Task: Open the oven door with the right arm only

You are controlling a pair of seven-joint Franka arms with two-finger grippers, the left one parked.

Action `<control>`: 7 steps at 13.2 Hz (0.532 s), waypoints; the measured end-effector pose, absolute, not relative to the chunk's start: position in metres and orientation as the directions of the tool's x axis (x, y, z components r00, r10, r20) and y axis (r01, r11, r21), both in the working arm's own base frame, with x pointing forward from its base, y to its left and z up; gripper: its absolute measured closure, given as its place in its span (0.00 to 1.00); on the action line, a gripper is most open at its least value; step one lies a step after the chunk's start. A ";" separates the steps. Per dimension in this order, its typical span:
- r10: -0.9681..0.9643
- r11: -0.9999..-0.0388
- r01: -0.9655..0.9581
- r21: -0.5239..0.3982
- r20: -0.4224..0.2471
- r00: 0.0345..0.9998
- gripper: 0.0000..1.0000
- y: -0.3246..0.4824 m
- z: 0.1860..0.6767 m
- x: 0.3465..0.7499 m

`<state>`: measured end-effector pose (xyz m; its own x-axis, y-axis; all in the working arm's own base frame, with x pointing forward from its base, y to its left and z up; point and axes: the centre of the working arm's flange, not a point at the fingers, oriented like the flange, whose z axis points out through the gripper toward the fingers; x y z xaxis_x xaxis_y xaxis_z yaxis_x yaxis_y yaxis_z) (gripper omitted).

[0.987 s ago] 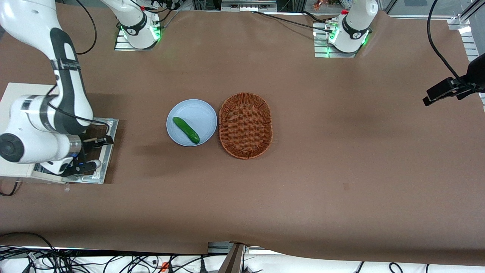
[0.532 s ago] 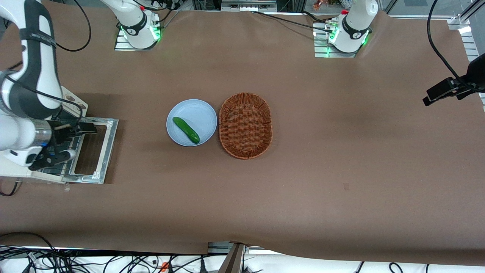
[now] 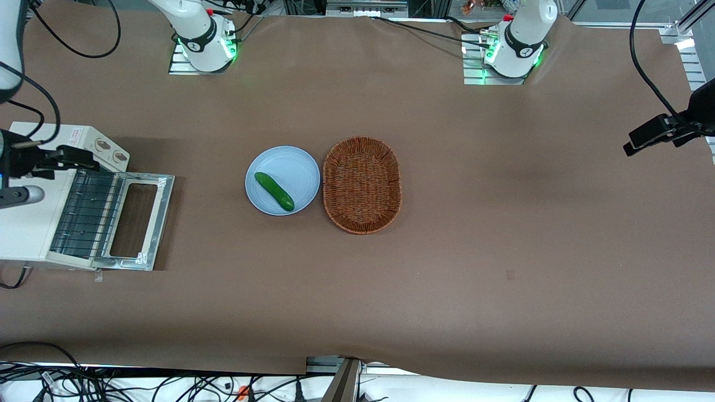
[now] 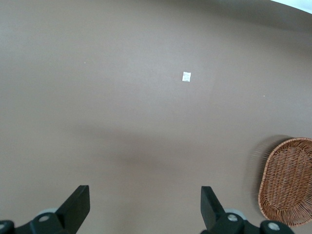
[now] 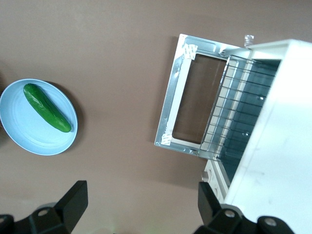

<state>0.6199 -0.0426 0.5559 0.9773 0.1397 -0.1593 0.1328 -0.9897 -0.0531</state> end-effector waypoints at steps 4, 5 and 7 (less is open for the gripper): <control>0.041 -0.999 0.037 -0.031 -0.127 0.991 0.00 -0.050 0.593 0.587; 0.016 -0.999 0.012 -0.032 -0.128 0.992 0.00 -0.051 0.602 0.578; 0.007 -0.999 0.003 -0.036 -0.123 0.992 0.00 -0.051 0.617 0.566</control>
